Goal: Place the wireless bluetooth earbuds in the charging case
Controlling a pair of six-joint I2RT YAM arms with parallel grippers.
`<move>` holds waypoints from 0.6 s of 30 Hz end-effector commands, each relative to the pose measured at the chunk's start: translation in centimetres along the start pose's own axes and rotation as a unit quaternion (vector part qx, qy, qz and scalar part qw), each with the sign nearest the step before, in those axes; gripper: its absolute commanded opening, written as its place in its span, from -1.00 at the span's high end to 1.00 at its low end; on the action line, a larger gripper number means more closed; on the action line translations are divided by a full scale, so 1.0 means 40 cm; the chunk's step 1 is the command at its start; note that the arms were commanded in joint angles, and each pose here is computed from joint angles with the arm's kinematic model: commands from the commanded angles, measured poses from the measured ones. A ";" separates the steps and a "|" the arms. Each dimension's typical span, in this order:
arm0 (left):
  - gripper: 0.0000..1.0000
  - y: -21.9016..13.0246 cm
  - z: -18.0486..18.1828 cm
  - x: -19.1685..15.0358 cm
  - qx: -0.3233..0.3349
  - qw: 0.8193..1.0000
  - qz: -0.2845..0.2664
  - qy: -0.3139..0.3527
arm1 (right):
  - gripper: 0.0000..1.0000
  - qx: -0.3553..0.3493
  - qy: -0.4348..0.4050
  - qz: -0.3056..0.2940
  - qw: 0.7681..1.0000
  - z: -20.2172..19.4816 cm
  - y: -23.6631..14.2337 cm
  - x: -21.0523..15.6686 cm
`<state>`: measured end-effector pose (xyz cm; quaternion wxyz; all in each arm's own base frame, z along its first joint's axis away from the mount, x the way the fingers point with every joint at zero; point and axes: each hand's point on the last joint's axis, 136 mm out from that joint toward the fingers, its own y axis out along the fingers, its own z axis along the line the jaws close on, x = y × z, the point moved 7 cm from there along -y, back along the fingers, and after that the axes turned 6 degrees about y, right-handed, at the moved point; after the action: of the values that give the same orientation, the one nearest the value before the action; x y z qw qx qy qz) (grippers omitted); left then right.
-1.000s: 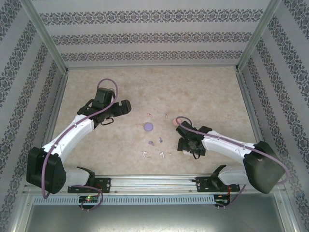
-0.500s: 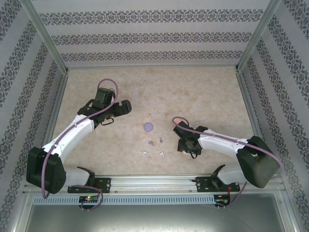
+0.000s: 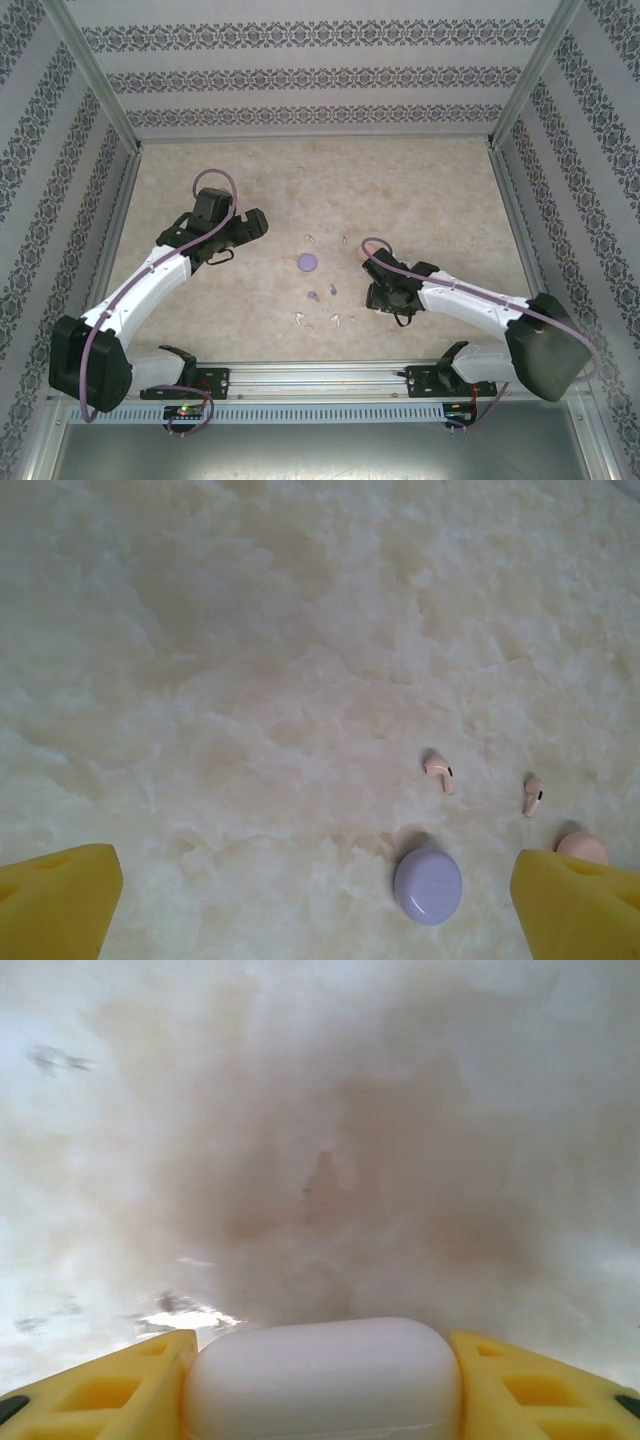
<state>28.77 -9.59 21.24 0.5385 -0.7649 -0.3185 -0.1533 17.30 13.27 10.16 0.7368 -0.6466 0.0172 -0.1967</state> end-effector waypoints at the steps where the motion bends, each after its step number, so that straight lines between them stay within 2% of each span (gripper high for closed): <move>1: -0.99 -0.002 -0.029 0.007 -0.060 0.997 -0.049 0.009 | 0.10 0.073 0.009 -0.032 0.997 0.068 -0.071 0.044; 8: -0.99 0.010 -0.061 -0.001 -0.190 0.972 -0.138 0.020 | 0.09 0.188 0.061 -0.062 0.978 0.237 -0.156 0.158; 13: -0.99 0.032 -0.065 -0.023 -0.243 0.958 -0.150 -0.007 | 0.10 0.249 0.138 -0.053 0.957 0.360 -0.154 0.236; 18: -0.99 0.040 -0.091 -0.030 -0.278 0.949 -0.147 0.007 | 0.11 0.291 0.239 -0.038 0.926 0.448 -0.135 0.304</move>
<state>28.87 -12.27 18.27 0.3478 -0.8217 -0.3627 -0.2690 30.03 24.65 19.41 0.8472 -0.4123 0.0579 -0.3299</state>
